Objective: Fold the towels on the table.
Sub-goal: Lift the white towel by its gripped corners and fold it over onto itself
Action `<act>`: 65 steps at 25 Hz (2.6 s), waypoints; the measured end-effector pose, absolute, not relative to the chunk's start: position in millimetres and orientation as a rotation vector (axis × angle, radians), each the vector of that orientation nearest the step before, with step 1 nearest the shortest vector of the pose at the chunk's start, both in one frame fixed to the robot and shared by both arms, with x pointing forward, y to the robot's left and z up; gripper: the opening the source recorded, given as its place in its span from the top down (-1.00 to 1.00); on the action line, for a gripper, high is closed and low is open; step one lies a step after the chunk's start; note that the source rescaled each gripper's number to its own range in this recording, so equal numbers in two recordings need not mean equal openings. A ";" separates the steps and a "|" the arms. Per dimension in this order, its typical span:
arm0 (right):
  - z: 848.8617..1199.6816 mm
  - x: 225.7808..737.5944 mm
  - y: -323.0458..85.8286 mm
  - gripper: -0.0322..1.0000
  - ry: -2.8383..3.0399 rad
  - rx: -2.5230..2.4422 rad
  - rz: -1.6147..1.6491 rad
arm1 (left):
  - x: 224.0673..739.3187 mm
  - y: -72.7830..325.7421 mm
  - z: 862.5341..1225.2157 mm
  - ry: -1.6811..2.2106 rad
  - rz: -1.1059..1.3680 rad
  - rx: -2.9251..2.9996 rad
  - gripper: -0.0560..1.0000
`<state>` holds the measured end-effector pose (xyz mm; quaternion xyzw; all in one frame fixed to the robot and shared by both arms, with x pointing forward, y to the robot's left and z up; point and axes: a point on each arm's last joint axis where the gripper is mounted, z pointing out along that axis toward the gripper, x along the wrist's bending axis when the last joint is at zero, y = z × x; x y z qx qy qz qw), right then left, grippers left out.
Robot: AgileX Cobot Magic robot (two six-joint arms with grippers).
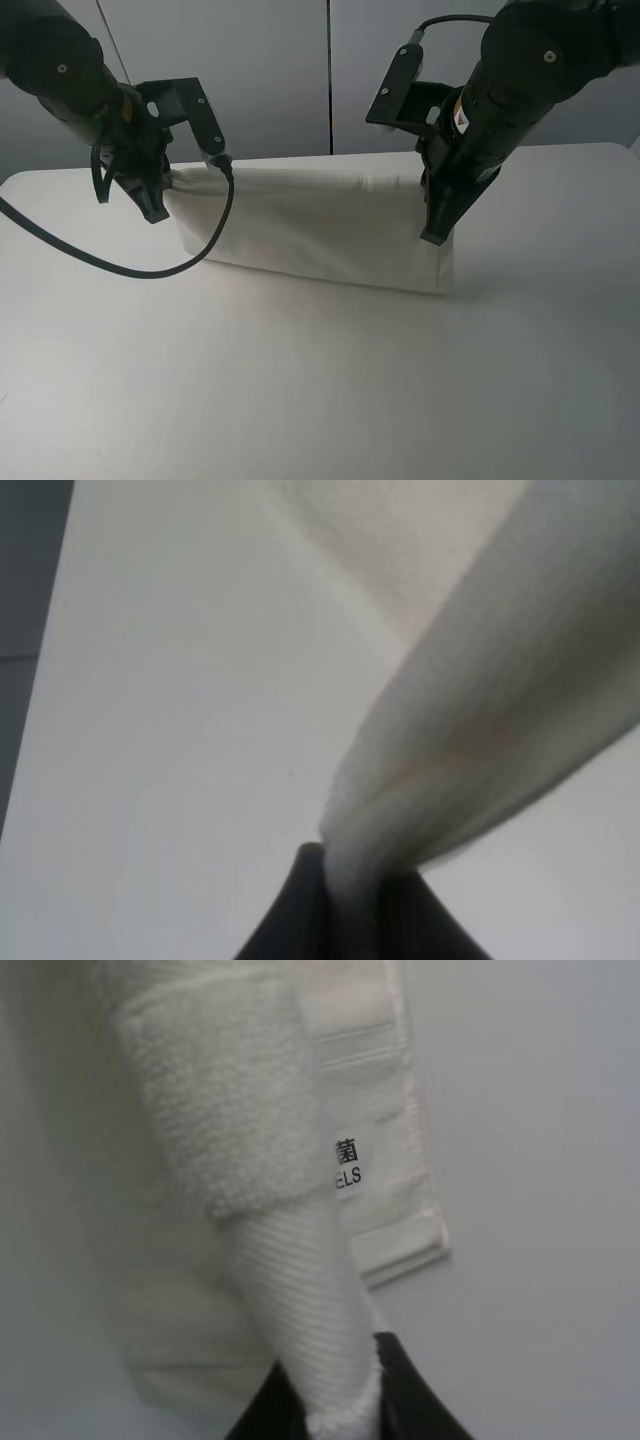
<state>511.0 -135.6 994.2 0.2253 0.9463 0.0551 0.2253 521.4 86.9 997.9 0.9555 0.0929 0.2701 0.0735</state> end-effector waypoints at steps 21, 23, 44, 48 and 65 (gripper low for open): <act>955.1 534.2 -134.3 -0.35 2.518 0.842 0.137 | 548.1 92.9 968.8 0.292 0.847 2.854 -0.41; 955.5 534.8 -134.8 -0.86 2.494 0.886 0.146 | 548.8 93.3 969.2 0.331 0.857 2.843 -0.73; 951.6 526.0 -139.2 -1.00 2.321 1.482 0.166 | 555.3 108.9 968.6 0.964 0.678 2.663 -1.00; 961.4 536.9 -153.2 -1.00 2.220 1.791 0.174 | 577.2 119.8 989.8 1.234 0.558 2.464 -1.00; 945.7 564.9 -185.8 -1.00 2.184 2.356 0.202 | 649.0 95.5 953.1 1.520 0.138 2.496 -1.00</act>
